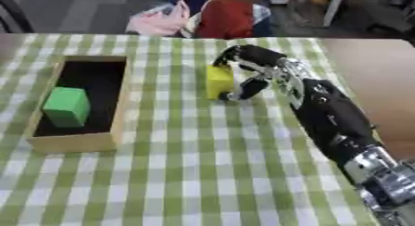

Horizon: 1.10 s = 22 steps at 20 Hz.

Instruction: Pick up objects on the table and place them in the box.

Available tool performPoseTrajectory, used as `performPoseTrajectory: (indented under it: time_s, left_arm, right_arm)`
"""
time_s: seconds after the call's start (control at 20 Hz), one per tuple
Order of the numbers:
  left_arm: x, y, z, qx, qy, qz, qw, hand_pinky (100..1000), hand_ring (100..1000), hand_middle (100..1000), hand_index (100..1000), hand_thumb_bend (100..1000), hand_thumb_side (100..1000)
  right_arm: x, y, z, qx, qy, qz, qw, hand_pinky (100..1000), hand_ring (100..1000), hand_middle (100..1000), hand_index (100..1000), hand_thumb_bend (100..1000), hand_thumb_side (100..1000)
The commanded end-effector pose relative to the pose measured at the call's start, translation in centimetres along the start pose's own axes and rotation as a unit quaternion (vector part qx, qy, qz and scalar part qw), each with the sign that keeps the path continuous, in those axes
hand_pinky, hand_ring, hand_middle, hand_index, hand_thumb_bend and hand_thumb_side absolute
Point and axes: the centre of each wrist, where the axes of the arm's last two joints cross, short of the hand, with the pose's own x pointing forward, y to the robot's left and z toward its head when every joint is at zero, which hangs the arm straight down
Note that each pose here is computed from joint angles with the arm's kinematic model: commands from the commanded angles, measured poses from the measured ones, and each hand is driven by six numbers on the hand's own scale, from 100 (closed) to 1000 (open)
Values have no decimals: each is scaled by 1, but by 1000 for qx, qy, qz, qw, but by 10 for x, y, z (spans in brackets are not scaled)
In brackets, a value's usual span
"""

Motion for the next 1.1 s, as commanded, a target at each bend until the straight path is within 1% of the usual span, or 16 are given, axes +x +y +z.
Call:
performPoseTrajectory:
  time_s: [0.05, 0.2, 0.35, 0.5, 0.65, 0.9, 1.1]
  left_arm:
    - [5, 2, -3, -6, -7, -9, 1000, 728, 573, 578, 734, 100, 751]
    - [5, 3, -3, -5, -7, -9, 1000, 728, 574, 579, 735, 100, 750]
    - [5, 3, -3, -6, -7, -8, 1000, 729, 575, 580, 735, 100, 748]
    - [5, 4, -3, -8, -6, -6, 1000, 729, 575, 582, 735, 100, 746]
    - [5, 3, -3, -11, -7, -4, 1000, 729, 576, 583, 735, 100, 742]
    - [6, 2, -5, -18, -11, 1, 1000, 729, 577, 584, 735, 100, 739]
    - [7, 0, -9, -24, -19, 6, 1000, 728, 578, 584, 736, 100, 734]
  right_arm:
    - [-3, -10, 1, -24, 2, 12, 1000, 687, 822, 388, 569, 397, 219]
    - [4, -21, -7, -54, -21, 9, 998, 679, 810, 354, 546, 362, 169]
    - [17, -38, -21, -80, -57, 6, 995, 679, 806, 347, 544, 345, 139]
    - [31, -55, -36, -97, -92, -4, 991, 678, 804, 347, 544, 328, 123]
    - [45, -67, -51, -104, -119, -16, 987, 677, 802, 347, 546, 309, 113]
    - [66, -80, -77, -105, -156, -33, 982, 678, 804, 350, 553, 285, 117]
    - [79, -81, -93, -97, -174, -44, 979, 678, 807, 352, 558, 265, 125]
